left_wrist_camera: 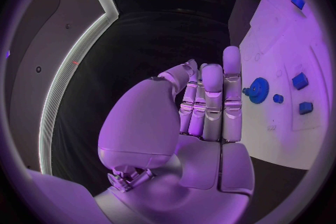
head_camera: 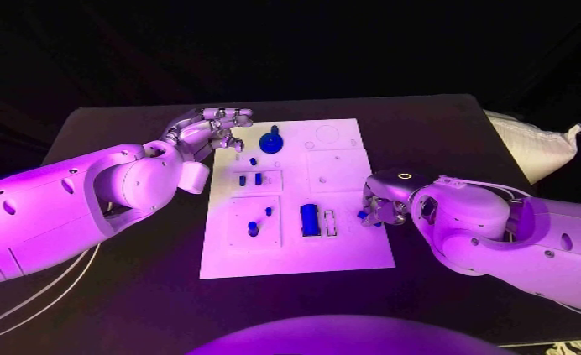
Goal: Assemble the parts on the task board
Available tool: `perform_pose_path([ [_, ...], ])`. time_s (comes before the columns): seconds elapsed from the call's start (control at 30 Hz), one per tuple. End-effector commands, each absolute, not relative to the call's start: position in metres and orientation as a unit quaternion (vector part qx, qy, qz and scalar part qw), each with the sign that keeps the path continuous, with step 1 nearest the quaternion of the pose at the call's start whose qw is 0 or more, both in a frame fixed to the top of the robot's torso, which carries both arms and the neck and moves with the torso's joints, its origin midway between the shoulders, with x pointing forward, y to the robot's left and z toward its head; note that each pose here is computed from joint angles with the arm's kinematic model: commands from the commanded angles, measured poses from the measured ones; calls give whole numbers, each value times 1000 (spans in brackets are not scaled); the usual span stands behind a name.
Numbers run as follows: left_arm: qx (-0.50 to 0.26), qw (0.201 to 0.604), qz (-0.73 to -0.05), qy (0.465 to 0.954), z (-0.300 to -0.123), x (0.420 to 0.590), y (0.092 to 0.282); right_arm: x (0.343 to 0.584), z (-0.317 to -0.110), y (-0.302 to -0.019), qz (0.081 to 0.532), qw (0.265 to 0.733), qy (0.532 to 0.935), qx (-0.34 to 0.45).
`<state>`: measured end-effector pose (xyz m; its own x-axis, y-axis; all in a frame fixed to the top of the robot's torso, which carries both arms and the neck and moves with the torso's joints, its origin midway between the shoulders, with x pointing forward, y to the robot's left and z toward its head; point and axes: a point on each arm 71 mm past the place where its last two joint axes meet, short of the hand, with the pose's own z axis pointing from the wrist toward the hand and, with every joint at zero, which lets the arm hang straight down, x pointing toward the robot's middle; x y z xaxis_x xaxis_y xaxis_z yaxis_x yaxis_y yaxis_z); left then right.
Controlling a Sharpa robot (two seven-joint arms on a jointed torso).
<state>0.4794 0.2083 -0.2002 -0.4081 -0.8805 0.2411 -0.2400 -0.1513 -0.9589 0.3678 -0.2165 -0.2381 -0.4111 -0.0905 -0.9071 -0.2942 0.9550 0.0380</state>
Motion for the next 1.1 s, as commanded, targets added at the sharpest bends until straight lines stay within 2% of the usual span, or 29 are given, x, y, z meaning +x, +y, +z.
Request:
perform_pose_path([
  [0.03, -465, 266, -603, 591, -199, 479, 206, 363, -251, -220, 72, 508, 848, -133],
  [0.37, -465, 266, -603, 591, -199, 479, 206, 364, -246, -220, 143, 514, 846, 7],
  [0.63, -466, 265, -602, 592, -200, 479, 205, 361, -241, -222, 193, 487, 840, 141],
  [0.83, -465, 263, -603, 592, -200, 478, 205, 359, -240, -218, 206, 469, 841, 174],
  [1.1, -465, 261, -603, 593, -200, 478, 204, 359, -242, -211, 211, 452, 848, 177],
])
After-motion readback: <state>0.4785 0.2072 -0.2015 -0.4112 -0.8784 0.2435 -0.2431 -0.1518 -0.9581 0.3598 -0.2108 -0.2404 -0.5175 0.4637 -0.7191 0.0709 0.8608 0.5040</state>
